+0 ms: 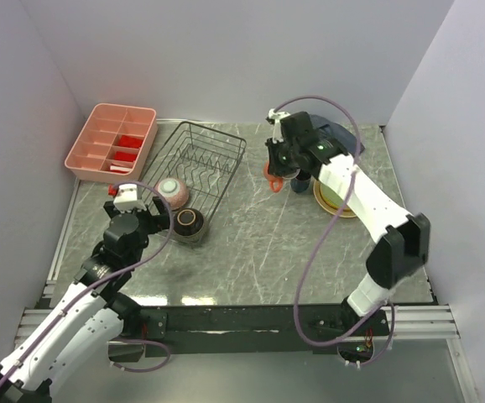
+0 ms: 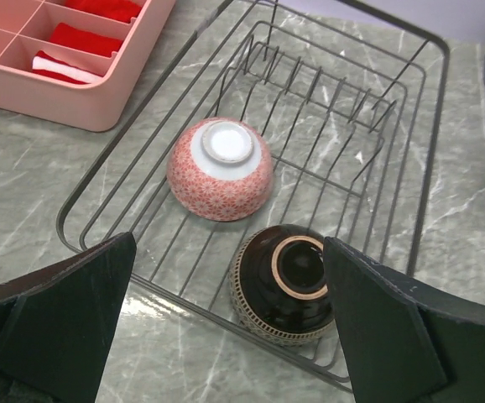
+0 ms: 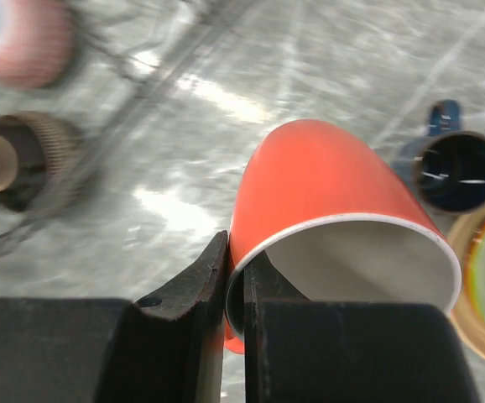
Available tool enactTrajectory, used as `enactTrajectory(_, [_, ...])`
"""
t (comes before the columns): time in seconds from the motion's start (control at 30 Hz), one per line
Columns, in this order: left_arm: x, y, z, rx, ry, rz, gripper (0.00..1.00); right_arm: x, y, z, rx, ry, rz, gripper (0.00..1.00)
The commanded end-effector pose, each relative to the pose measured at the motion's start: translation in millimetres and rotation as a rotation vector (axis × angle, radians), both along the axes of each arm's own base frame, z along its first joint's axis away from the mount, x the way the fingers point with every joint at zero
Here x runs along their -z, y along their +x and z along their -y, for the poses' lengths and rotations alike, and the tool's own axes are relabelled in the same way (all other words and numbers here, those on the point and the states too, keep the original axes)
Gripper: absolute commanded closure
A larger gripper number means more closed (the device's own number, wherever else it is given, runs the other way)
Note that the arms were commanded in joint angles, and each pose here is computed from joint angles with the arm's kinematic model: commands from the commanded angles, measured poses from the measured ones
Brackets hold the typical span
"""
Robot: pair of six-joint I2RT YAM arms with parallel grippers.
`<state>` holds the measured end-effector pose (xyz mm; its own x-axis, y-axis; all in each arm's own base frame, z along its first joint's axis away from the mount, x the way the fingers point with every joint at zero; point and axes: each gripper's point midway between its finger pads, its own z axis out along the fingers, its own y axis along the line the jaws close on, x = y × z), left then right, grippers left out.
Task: Unload the mixed dishes from the dish rack
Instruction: Place the cup at the center of the board.
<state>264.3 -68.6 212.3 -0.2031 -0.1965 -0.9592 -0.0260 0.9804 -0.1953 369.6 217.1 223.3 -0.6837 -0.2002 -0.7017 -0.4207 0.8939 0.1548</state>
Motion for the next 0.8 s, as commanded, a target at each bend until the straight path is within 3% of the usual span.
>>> enactTrajectory(0.0, [-12.8, 8.3, -6.6, -0.040, 0.029, 0.058, 0.01, -5.7, 31.7, 19.4, 0.049, -0.158, 0.076, 1.00])
enactTrajectory(0.4, [-10.5, 18.7, -13.8, -0.039, 0.019, 0.046, 0.01, 46.1, 77.6, 0.6, -0.001, -0.315, -0.011, 1.00])
enactTrajectory(0.77, [-9.1, 20.6, -11.8, -0.023, 0.018, 0.037, 0.01, 107.8, 85.6, 3.6, -0.003, -0.420, -0.137, 1.00])
